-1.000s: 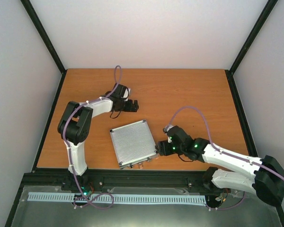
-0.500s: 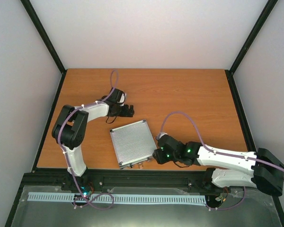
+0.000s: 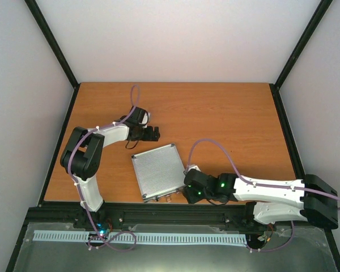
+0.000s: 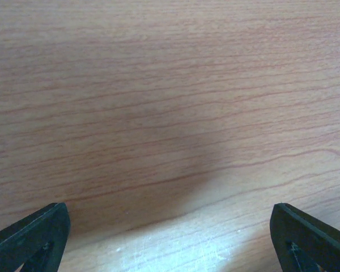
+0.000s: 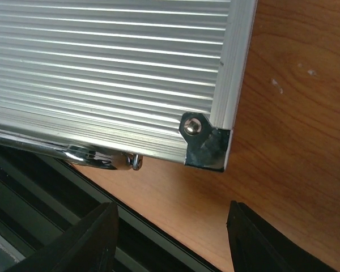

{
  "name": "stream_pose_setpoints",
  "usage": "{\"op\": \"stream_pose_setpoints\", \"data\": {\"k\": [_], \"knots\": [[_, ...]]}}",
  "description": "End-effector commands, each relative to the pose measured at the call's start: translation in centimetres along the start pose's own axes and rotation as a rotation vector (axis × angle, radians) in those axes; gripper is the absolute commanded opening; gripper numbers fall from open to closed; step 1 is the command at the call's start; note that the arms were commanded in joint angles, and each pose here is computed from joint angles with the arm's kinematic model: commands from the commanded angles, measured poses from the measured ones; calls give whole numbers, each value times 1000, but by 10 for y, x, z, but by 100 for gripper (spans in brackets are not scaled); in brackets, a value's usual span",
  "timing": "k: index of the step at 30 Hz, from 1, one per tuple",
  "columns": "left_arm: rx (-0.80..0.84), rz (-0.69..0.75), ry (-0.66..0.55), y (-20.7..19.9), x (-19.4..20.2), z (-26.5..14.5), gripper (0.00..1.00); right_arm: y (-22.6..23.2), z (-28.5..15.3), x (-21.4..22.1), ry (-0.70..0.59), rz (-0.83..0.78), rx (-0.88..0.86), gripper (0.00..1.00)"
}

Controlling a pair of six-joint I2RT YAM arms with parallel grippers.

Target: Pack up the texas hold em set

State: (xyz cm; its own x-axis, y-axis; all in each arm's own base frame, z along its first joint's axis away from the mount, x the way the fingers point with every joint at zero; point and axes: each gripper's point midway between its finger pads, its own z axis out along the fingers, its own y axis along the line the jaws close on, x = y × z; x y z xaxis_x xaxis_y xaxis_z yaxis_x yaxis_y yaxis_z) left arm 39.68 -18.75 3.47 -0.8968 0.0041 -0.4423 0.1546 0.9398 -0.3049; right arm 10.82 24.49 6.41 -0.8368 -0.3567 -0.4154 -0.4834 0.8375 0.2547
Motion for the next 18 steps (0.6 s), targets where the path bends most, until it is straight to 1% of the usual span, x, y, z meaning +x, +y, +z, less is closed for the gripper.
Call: {"op": "stream_pose_setpoints", "data": {"k": [1,5,8,12,18], "knots": [[31,-14,-13,-4,-4,-1,100,9,6,-8,-14,-22,3,55],[32,-7,-27,-7,-10,-9,100,11,20,-14,11,-61,54,56],[14,12,-40,-7,-15,-19,100,11,29,-19,19,-69,95,59],[-4,23,-70,-6,-21,-33,100,10,31,-33,-31,-66,126,61],[8,23,-95,-9,-19,-47,100,-11,31,-56,-89,-6,177,62]]}}
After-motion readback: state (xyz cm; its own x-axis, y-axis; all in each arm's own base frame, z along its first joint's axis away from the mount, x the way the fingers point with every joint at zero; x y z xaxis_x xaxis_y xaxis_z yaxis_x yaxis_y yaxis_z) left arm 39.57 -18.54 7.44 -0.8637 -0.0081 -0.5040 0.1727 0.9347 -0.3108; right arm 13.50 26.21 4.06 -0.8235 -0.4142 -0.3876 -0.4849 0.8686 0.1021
